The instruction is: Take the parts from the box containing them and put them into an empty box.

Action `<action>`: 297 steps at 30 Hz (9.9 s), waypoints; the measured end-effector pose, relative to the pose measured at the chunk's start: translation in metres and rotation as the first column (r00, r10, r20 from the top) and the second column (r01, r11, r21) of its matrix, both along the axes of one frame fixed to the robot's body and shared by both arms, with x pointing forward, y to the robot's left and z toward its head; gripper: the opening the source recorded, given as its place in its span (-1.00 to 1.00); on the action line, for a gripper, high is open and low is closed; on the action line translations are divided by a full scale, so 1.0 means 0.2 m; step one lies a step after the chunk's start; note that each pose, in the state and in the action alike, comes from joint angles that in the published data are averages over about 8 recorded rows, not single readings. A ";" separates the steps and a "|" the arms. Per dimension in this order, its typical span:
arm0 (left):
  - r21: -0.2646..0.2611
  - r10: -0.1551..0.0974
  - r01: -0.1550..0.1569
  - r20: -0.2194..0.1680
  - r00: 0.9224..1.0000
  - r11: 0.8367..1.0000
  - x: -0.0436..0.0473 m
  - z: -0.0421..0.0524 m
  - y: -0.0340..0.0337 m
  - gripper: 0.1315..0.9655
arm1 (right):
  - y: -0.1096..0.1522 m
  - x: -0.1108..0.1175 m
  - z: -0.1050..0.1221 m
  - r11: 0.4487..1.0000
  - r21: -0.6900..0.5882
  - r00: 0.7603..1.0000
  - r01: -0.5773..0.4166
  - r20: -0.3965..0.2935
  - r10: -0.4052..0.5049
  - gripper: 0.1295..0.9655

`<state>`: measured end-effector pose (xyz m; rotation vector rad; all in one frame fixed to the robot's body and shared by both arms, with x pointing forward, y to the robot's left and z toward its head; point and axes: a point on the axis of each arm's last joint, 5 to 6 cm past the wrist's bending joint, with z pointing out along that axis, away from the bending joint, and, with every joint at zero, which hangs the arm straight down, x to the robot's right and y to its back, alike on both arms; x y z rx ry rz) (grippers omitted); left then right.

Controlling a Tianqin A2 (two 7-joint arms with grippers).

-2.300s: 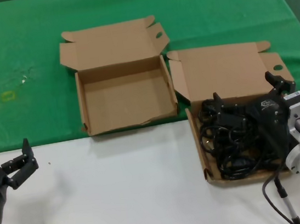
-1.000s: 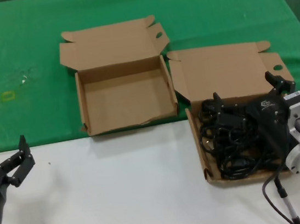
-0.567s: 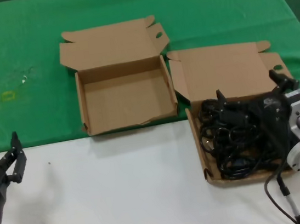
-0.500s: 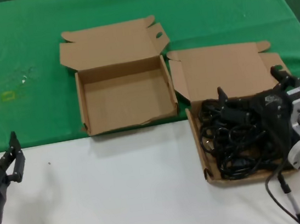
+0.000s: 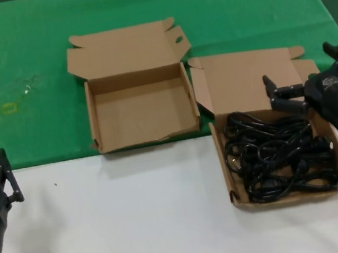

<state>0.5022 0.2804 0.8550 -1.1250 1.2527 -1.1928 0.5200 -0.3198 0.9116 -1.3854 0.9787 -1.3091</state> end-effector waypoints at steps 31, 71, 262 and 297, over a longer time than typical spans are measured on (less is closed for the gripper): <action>0.000 0.000 0.000 0.000 1.000 1.000 0.000 0.000 0.000 -0.97 | -0.34 0.05 0.43 0.713 -0.513 0.876 -0.478 -0.334 0.348 1.00; 0.000 0.000 0.000 0.000 1.000 1.000 0.000 0.000 0.000 -0.97 | -0.32 0.39 0.36 0.257 -0.564 0.615 -0.785 -0.654 0.441 0.62; 0.000 0.000 0.000 0.000 1.000 1.000 0.000 0.000 0.000 0.88 | 0.47 0.48 -0.16 0.957 -0.120 0.965 -0.262 -0.041 0.259 1.00; 0.000 0.000 0.000 0.000 1.000 1.000 0.000 0.000 0.000 1.00 | 0.23 0.00 -0.28 0.991 0.128 0.999 0.038 -0.029 -0.035 1.00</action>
